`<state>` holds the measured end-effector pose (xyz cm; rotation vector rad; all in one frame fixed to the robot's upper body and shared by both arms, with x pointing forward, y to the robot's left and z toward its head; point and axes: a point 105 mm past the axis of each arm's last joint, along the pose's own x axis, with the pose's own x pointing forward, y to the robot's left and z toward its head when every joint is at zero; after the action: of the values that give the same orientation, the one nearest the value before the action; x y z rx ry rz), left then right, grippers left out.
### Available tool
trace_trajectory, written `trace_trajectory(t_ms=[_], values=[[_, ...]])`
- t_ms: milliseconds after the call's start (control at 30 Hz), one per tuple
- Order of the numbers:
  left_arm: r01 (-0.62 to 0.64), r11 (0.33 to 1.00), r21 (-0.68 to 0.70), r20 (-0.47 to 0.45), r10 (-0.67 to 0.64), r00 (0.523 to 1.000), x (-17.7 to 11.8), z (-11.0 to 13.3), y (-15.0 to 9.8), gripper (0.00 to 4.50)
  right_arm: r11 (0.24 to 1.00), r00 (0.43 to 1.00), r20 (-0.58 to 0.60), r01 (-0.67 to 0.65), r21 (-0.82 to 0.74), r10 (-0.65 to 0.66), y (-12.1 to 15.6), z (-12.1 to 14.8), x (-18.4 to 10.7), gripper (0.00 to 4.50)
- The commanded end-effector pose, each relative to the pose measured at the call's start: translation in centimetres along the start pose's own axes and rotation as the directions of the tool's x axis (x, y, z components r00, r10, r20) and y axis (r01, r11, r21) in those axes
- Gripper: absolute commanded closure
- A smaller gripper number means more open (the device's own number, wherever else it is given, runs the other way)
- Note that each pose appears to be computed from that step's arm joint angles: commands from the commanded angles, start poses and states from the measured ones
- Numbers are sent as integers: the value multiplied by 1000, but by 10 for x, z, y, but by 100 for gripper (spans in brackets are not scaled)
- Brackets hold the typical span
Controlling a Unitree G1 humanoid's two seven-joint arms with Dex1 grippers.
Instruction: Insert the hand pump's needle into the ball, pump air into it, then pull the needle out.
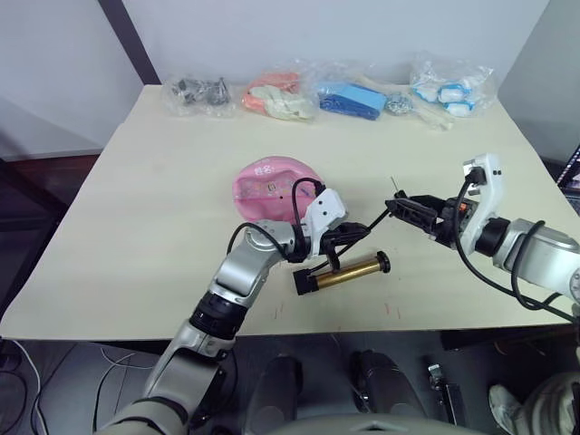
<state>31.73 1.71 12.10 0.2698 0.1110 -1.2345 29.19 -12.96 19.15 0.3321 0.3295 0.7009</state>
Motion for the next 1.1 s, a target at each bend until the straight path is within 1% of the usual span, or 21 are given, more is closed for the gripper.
trace_trajectory(t_ms=[33, 100, 167, 233, 1100], values=[[-4, 999, 47, 57, 2, 998, -3, 17, -2, 450, 1000, 999, 23, -29, -11, 29, 6, 9, 0, 51], [-6, 999, 45, 59, 3, 998, -2, 17, -2, 450, 999, 999, 23, -34, -6, 34, 7, 9, 0, 51], [-6, 999, 45, 60, 3, 998, -3, 18, -2, 450, 999, 999, 22, -39, -3, 39, 7, 9, 1, 108], [-5, 999, 44, 61, 2, 998, -3, 18, -2, 450, 999, 999, 20, -40, -2, 40, 8, 9, 2, 187], [-12, 999, 40, 70, 9, 997, -4, 22, -4, 450, 999, 999, 42, -31, 16, 30, 5, 12, 3, 187]])
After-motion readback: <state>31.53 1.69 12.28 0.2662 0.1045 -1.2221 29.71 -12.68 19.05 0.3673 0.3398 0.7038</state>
